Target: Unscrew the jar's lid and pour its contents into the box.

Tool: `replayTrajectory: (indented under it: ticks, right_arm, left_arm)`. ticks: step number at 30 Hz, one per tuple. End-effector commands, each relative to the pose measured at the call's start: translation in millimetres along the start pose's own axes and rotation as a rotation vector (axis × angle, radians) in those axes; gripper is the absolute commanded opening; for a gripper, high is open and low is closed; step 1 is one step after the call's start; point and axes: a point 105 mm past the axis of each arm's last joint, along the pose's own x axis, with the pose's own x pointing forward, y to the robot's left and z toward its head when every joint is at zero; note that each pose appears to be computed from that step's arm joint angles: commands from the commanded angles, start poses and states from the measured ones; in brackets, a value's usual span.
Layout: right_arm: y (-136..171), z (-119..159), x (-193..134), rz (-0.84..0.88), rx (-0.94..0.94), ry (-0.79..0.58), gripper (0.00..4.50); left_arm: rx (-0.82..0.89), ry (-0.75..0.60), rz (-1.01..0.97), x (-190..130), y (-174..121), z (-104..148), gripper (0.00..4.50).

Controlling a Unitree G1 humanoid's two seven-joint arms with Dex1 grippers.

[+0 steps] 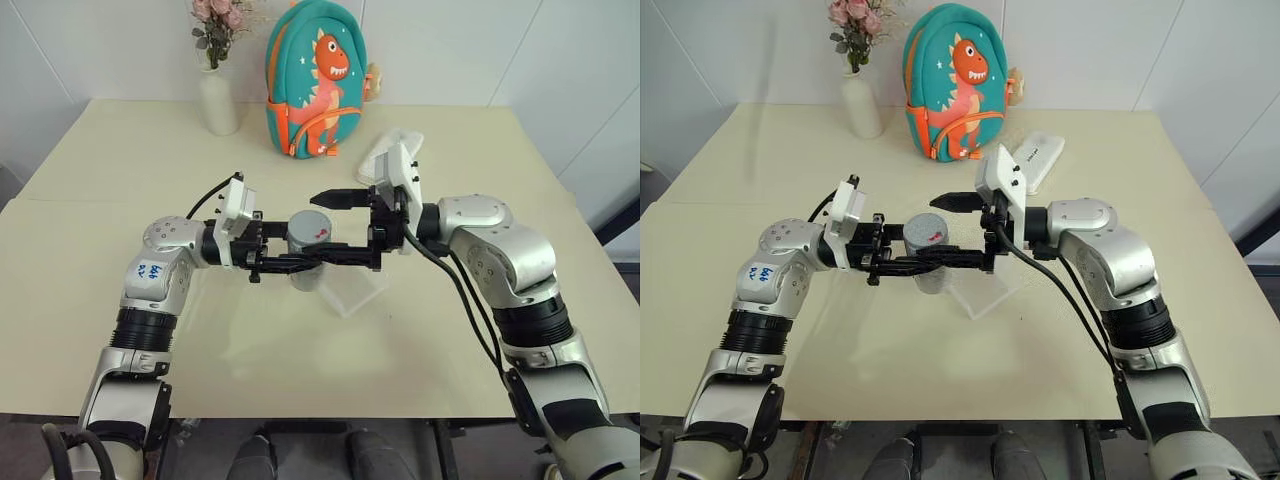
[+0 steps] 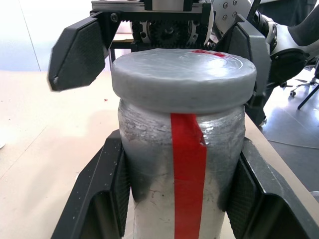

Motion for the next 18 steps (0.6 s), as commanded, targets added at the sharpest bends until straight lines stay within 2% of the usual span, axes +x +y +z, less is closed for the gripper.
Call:
replayTrajectory:
  ticks: [1,11,18]
  right_arm:
    - [8,14,-16,0.015,-0.033,-0.026,4.48]
    - [24,27,-2,0.071,-0.009,-0.093,4.48]
    - [12,20,22,0.027,-0.017,-0.106,4.48]
  left_arm:
    - [0.039,-0.016,-0.003,-5,0,8,2.06]
    - [0.038,-0.031,-0.033,4,1,6,2.06]
    - [0.049,-0.063,-0.074,20,-1,9,2.06]
